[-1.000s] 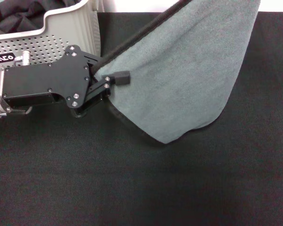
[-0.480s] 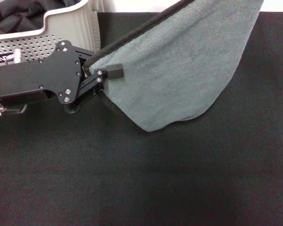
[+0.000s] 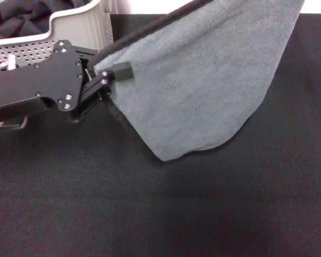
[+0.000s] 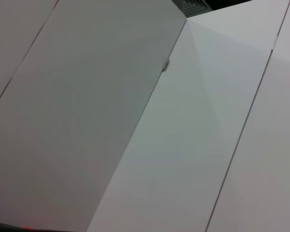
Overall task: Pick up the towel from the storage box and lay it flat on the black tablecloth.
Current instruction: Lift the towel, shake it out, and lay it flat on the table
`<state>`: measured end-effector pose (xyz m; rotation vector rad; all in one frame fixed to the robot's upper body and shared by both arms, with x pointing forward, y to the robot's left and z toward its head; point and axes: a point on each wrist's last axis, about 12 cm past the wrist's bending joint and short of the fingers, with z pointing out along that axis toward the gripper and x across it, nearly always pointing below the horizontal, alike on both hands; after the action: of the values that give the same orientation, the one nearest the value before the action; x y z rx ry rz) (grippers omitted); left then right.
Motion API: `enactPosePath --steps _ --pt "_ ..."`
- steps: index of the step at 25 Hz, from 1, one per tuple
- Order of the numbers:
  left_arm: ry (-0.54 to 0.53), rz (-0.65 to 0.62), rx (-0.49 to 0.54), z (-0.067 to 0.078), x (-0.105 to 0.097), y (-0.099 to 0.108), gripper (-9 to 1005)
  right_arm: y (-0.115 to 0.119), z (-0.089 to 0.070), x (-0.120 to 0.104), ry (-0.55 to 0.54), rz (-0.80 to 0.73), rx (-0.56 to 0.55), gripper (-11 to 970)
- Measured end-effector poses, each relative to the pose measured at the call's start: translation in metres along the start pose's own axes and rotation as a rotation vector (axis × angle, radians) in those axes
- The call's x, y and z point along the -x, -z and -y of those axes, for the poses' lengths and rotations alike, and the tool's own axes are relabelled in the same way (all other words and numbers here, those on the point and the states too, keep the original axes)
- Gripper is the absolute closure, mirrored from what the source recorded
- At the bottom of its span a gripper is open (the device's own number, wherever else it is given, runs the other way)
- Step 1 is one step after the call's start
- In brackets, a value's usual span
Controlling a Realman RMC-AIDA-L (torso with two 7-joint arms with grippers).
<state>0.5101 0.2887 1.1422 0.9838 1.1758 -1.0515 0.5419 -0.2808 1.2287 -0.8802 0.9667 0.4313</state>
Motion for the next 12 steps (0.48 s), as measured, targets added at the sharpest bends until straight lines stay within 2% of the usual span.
enactPosePath --steps 12 --pt "0.005 0.059 0.027 0.0018 0.0009 0.0051 961 0.008 0.0016 -0.0038 -0.027 0.009 -0.025 948"
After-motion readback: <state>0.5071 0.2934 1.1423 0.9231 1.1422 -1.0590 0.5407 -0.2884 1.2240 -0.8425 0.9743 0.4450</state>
